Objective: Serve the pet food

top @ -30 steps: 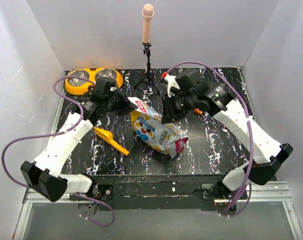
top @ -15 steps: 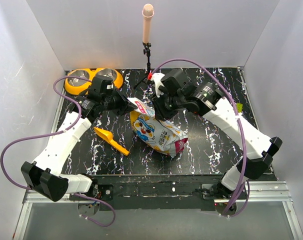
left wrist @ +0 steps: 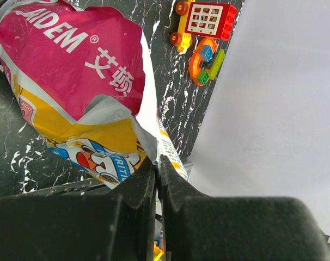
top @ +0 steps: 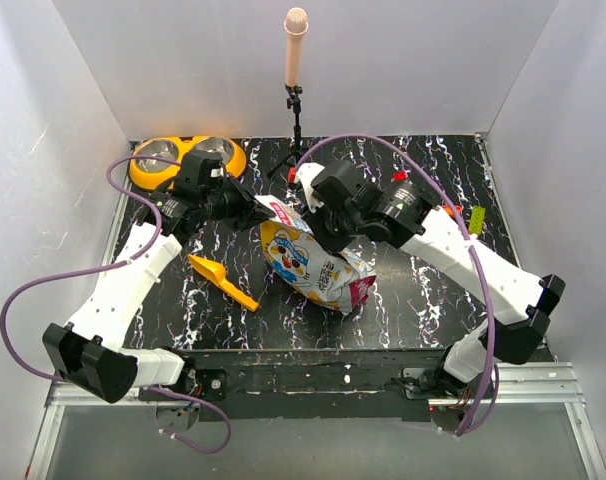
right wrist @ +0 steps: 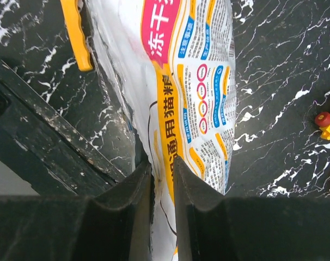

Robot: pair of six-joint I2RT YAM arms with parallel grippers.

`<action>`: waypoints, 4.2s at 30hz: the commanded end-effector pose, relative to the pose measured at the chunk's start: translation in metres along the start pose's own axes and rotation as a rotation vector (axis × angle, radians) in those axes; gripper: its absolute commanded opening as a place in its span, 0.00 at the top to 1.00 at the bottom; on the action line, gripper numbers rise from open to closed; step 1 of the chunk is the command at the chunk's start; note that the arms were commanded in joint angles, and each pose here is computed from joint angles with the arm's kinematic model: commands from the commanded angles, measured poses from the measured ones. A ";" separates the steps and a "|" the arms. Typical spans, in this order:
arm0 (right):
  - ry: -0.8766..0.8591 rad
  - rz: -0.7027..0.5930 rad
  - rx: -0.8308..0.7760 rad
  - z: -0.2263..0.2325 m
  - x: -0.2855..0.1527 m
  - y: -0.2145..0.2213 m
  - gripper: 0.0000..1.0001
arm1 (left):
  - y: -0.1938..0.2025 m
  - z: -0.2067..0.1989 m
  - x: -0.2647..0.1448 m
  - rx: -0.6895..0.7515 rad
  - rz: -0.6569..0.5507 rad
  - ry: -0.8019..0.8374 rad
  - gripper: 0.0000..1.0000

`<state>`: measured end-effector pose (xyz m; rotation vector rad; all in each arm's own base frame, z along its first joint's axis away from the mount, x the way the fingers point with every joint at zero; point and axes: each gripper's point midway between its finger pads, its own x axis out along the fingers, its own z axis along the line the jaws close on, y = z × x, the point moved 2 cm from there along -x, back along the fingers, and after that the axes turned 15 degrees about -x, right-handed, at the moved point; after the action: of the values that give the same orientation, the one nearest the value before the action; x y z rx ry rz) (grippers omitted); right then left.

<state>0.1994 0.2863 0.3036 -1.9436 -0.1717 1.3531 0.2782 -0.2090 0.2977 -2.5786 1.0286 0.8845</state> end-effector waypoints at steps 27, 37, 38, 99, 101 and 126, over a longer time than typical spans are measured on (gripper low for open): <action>-0.038 -0.053 0.161 0.021 0.011 -0.027 0.99 | 0.060 -0.009 -0.070 -0.130 0.172 0.223 0.43; -0.051 -0.050 0.220 0.025 0.011 -0.022 0.99 | 0.119 0.009 -0.031 -0.165 0.233 0.119 0.64; -0.052 -0.050 0.220 0.026 0.010 -0.022 0.99 | 0.116 0.011 -0.028 -0.166 0.210 0.114 0.65; 0.053 -0.125 0.185 0.001 -0.001 -0.019 0.97 | 0.096 -0.016 0.011 0.170 0.074 0.018 1.00; 0.051 -0.118 0.172 0.002 0.008 -0.022 0.91 | 0.096 -0.015 0.005 0.139 0.073 -0.001 1.00; 0.320 -0.178 0.365 -0.088 -0.041 -0.025 0.99 | 0.084 0.040 -0.033 -0.036 -0.009 -0.072 1.00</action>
<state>0.2544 0.2730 0.3062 -1.8283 0.1094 1.1002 0.1862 -0.2353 0.2770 -2.4978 0.9413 1.0745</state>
